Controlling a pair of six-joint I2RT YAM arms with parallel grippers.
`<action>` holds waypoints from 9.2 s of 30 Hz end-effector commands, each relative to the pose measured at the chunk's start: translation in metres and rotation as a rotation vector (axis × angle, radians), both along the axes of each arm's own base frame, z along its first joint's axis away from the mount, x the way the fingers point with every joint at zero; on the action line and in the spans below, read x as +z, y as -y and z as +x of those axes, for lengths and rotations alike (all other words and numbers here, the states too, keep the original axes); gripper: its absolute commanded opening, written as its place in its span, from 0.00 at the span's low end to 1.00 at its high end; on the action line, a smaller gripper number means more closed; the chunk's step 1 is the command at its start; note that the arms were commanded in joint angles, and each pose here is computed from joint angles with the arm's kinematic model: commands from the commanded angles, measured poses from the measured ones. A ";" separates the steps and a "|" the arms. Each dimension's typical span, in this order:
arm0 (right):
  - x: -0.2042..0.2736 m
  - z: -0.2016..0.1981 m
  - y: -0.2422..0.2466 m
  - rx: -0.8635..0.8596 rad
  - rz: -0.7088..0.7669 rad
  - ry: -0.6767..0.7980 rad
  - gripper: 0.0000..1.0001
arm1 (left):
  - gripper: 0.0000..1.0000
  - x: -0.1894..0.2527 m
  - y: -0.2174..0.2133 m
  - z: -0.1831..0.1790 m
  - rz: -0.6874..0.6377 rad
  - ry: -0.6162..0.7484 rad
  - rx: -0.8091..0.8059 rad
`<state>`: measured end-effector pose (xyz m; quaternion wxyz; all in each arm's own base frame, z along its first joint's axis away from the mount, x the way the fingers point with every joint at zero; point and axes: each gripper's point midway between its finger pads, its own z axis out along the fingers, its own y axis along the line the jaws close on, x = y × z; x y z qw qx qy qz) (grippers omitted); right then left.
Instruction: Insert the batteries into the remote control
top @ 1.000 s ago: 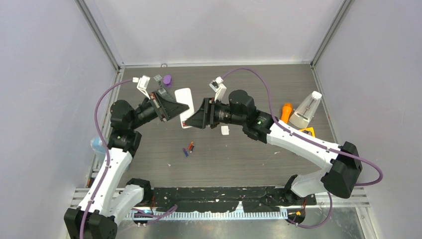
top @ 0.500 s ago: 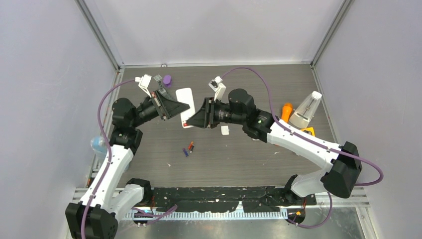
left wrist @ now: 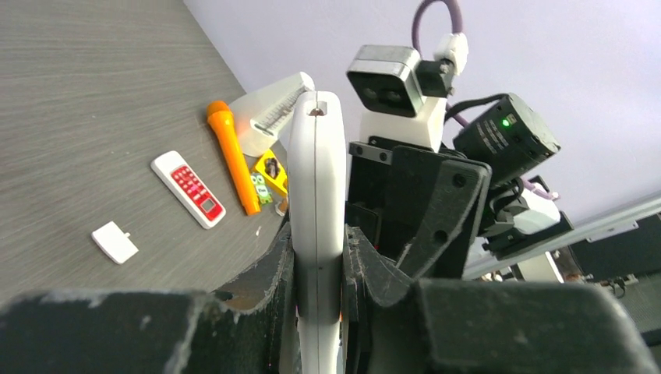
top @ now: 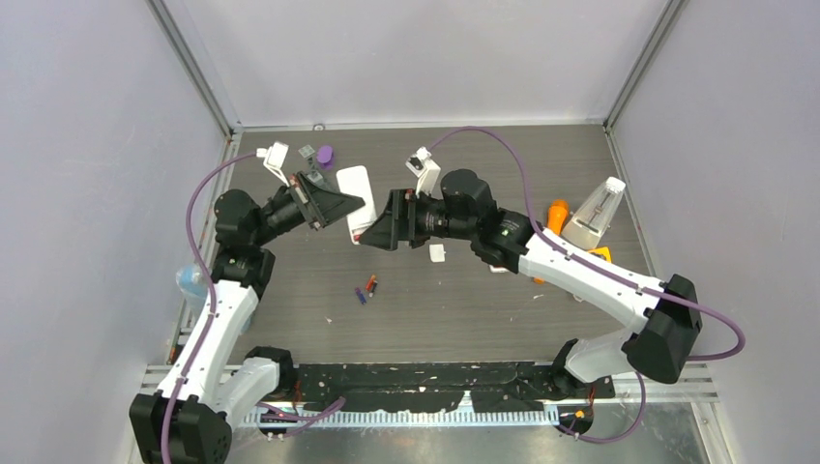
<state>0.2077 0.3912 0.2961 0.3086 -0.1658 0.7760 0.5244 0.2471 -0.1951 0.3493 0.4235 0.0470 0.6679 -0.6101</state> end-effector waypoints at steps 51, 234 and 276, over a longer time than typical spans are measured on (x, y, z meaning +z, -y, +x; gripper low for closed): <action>-0.251 -0.007 -0.073 0.031 -0.765 0.132 0.43 | 0.00 -0.137 -0.174 0.033 0.559 -0.472 0.898; 0.061 0.006 0.079 -0.350 0.134 0.020 0.60 | 0.00 0.041 0.049 -0.009 -0.383 -0.384 -0.172; 0.025 0.003 0.037 -0.322 -0.293 0.324 0.57 | 0.00 0.029 0.024 0.019 -0.448 -0.530 0.127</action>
